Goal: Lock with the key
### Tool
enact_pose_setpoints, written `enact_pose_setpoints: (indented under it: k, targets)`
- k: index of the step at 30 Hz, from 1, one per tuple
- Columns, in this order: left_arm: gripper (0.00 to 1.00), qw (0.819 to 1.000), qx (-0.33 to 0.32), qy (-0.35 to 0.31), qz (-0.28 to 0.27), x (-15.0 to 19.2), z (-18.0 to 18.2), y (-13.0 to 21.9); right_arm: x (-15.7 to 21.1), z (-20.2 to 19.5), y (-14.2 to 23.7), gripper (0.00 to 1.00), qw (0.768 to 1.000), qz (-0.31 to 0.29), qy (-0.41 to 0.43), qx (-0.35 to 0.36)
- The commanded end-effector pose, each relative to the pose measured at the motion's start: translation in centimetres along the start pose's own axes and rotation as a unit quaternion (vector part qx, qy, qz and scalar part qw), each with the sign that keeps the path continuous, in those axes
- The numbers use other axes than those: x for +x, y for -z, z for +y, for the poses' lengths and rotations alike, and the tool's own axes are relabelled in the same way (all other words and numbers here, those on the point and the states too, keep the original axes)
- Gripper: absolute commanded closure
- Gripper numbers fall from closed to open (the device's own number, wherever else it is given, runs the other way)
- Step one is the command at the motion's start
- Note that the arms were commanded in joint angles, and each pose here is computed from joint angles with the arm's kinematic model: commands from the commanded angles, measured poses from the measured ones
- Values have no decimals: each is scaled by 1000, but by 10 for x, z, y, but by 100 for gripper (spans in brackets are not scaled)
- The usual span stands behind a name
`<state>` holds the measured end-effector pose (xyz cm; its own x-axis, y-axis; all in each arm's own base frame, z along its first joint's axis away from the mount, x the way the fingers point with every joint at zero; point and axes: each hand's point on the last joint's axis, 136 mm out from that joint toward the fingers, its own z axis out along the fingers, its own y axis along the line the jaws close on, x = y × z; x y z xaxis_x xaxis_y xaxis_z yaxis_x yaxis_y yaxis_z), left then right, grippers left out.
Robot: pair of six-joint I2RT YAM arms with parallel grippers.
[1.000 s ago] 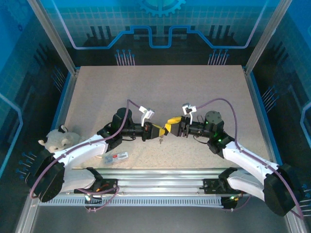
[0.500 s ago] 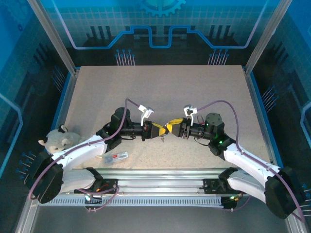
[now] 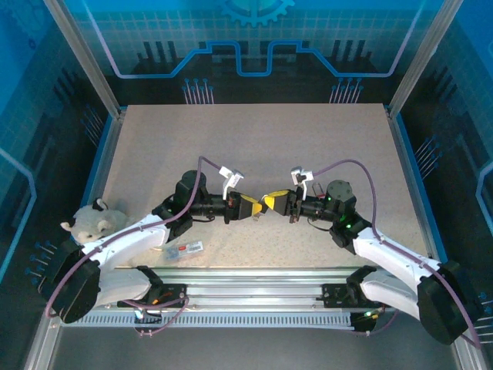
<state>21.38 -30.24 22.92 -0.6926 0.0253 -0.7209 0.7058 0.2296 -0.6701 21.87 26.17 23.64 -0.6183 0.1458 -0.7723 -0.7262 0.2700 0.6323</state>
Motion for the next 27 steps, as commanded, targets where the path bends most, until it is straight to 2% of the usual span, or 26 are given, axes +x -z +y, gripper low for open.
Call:
enact_pose_setpoints:
  k: [1, 10, 21, 22, 24, 27]
  targets:
    - [100, 999, 22, -33, -32, -23, -19, 3, 16, 9, -2, 100, 1000, 18, 16, -15]
    - [100, 997, 27, -38, -60, -37, -18, 4, 55, 13, -15, 100, 997, 64, 38, 5]
    - [100, 997, 40, -43, -58, -45, -26, 4, 22, 12, -4, 100, 1000, 11, 18, 5]
    - [97, 997, 39, -45, -58, -45, -27, 4, 19, 10, -2, 100, 1000, 5, 11, 5]
    - [82, 996, 35, -47, -60, -46, -28, 6, 11, 7, 3, 100, 1000, -11, 0, 4]
    - [65, 996, 34, -50, -60, -46, -30, 8, 3, 5, 7, 100, 1000, -24, -7, 4]
